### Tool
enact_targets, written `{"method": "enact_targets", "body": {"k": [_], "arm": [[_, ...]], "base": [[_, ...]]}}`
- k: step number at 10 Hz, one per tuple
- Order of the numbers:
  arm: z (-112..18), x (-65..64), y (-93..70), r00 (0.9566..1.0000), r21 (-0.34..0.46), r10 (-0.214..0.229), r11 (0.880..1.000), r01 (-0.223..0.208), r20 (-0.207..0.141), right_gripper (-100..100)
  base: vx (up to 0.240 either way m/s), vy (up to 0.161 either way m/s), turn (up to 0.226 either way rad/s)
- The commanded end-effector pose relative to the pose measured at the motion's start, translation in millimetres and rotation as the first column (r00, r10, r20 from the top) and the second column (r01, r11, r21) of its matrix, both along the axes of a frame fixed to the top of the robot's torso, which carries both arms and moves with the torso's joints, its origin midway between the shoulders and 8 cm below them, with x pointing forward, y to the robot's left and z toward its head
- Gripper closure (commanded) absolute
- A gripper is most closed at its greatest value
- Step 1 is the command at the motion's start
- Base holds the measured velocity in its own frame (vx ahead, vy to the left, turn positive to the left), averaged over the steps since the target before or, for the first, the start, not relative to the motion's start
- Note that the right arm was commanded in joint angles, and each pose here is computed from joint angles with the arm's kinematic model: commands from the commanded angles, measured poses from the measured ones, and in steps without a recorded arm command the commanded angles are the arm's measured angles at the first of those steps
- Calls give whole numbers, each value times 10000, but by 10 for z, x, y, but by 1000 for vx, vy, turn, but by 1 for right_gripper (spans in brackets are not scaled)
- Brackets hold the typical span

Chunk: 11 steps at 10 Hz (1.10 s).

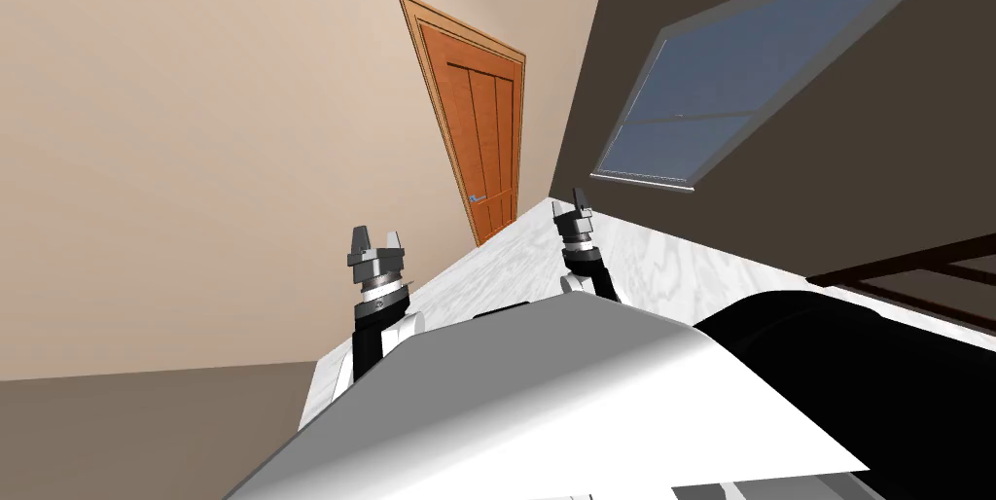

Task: Pull the door open

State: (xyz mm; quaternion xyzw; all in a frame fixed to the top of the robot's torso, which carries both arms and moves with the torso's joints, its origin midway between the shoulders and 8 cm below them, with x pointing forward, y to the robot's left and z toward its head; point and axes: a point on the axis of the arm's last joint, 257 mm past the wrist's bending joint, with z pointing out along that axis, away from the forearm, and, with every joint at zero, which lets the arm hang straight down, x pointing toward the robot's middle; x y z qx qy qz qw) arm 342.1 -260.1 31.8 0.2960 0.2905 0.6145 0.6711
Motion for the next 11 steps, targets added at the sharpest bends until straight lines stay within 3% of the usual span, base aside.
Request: {"method": "enact_targets", "body": {"k": [1,11], "arm": [[-101,67,-7,9999,-14,35,10000,-35,-153,-100],[-714,440,-80,9942,-20,144,9999,-147,-1070,-100]], "base": [[57,-112,126],[75,-5,92]]}}
